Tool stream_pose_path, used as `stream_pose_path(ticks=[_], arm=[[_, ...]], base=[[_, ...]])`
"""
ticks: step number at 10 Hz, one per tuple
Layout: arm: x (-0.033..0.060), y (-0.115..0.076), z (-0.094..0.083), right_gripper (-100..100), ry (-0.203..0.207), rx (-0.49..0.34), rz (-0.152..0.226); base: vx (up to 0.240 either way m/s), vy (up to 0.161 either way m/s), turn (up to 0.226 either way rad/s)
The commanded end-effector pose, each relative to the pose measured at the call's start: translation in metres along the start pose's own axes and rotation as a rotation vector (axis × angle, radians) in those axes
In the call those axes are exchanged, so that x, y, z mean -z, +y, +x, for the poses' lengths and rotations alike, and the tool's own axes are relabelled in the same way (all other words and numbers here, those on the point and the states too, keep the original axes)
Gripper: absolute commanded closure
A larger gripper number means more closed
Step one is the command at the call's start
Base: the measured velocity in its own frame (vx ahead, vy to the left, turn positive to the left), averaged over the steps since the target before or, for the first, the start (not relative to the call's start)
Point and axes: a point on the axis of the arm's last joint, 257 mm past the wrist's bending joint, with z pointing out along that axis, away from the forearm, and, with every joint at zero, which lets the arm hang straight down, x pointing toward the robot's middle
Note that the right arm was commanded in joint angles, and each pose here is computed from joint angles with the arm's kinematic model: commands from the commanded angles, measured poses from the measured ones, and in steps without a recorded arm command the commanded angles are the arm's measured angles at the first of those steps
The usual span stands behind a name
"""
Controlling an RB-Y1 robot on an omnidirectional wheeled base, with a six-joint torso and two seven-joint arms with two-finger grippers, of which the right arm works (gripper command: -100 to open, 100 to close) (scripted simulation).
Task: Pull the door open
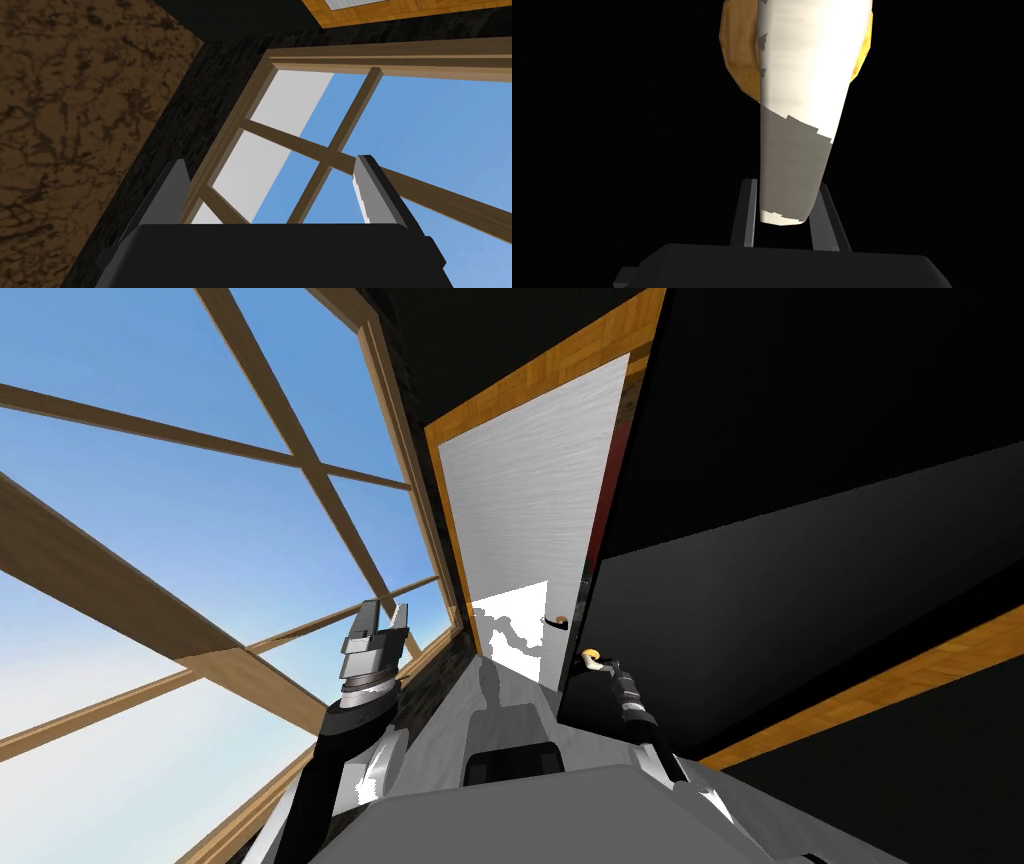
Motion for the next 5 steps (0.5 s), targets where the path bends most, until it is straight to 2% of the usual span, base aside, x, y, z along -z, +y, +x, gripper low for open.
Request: stream_pose_path(ticks=[1, 2, 5], arm=[[0.0000, 0.000, 0.000, 100, 0.000, 0.000, 0.000], [0.0019, 0.001, 0.005, 100, 0.025, 0.000, -0.002], [0.0058, 0.001, 0.013, 100, 0.065, -0.003, -0.006]], base=[[-0.027, -0.027, 0.007], [-0.119, -0.005, 0.093], [-0.192, -0.001, 0.083]])
